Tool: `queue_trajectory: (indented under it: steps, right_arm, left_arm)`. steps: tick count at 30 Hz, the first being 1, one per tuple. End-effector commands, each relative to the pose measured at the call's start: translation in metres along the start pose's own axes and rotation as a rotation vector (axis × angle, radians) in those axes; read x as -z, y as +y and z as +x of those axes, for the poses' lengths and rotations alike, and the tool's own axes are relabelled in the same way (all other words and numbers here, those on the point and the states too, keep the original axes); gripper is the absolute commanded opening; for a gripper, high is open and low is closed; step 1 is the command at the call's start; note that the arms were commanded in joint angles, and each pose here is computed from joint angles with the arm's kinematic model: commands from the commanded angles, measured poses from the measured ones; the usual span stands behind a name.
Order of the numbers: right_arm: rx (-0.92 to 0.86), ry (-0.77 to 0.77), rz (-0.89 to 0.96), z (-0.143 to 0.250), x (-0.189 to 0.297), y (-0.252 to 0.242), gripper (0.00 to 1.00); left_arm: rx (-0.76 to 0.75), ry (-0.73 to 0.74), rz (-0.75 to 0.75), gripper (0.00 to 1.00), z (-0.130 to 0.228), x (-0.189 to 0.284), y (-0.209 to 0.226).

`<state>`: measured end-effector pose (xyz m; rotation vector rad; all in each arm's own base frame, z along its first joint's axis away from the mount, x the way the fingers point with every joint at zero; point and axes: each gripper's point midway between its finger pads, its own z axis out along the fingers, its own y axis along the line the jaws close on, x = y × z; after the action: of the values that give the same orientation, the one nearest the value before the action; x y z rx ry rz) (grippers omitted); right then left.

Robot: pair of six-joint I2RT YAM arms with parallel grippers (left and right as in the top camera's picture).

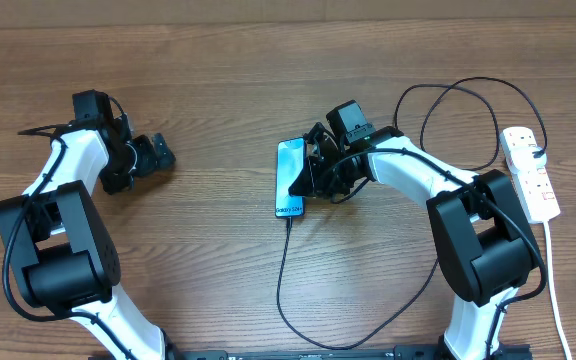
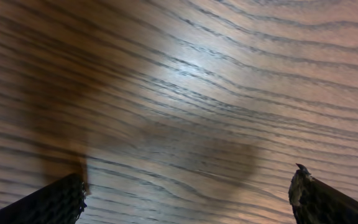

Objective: Plug charger to phone and switch on socket
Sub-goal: 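Lay the phone flat on the table with the right gripper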

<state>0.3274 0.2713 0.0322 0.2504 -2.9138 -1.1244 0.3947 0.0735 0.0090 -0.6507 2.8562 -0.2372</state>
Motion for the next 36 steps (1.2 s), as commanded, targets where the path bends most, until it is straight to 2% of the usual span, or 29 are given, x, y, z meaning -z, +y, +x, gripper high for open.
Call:
queue_trajectory:
  steps: [1,36]
  right_arm:
    - [0.004,-0.015,0.034,-0.004,-0.002,-0.007,0.04]
    - [-0.01,-0.021,0.107,-0.003,-0.001,-0.021,0.09]
  left_arm:
    - [0.013,0.045,-0.077,1.0,0.013,-0.014,0.019]
    - [0.013,0.045,-0.077,0.99,0.013,-0.014,0.019]
